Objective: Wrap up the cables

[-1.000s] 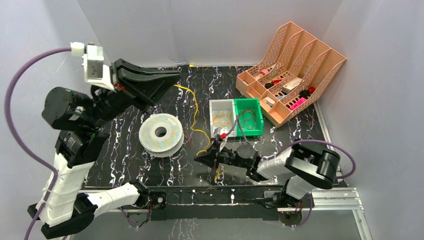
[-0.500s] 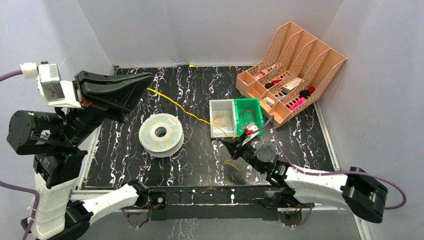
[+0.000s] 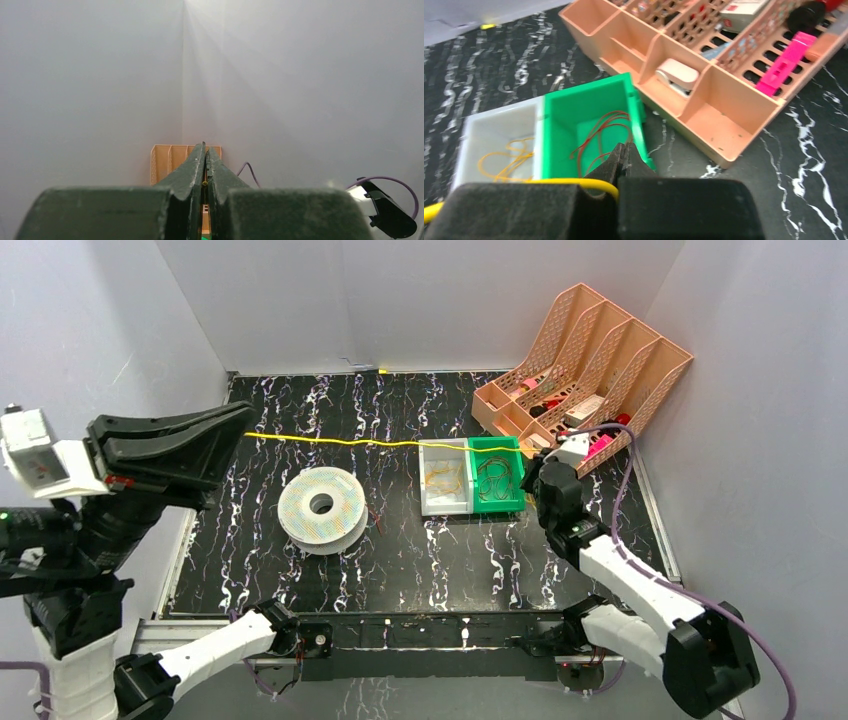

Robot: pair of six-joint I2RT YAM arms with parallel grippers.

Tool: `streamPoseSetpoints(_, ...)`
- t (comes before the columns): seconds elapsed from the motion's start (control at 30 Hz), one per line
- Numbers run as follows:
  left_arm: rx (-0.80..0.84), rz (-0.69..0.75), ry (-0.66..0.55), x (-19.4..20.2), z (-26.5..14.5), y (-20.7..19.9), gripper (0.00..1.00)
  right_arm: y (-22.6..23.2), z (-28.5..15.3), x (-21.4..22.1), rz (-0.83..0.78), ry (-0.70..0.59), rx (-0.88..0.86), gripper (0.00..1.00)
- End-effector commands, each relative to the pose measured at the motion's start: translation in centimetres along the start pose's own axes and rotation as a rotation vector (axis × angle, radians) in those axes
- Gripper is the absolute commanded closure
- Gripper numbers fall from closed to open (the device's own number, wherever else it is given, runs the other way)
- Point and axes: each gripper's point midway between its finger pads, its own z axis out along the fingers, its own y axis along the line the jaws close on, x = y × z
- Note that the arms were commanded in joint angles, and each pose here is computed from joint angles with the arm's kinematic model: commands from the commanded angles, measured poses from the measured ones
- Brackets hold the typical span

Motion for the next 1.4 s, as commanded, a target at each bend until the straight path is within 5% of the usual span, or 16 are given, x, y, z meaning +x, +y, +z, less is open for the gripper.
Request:
streamPoseSetpoints(0.0, -0.062, 0.058, -0.092, -4.1, -2.7, 0.3, 1.00, -3.3, 2.0, -0.9, 0.020, 0.021, 0.136, 1.00)
streamPoseSetpoints(0.67, -0.159, 0.146, -0.186, -9.2, -9.3, 0.4, 1.00, -17.6, 6.5, -1.4, 0.132, 0.093, 0.553, 0.93)
streamPoseSetpoints(1.03, -0.151, 0.128, -0.187, -9.2, -9.8, 0.3, 1.00, -16.4, 6.6, -2.5, 0.165, 0.078, 0.487, 0.83)
streamPoseSetpoints(1.2, -0.126, 0.107, -0.153, -7.9, -8.8, 0.2, 1.00, -15.7, 6.0, -1.7, 0.180, 0.106, 0.447, 0.65)
streamPoseSetpoints(1.37, -0.103, 0.063, -0.078, -4.8, -6.4, 0.4, 1.00, -14.4, 5.2, -0.4, 0.199, 0.147, 0.368, 0.58)
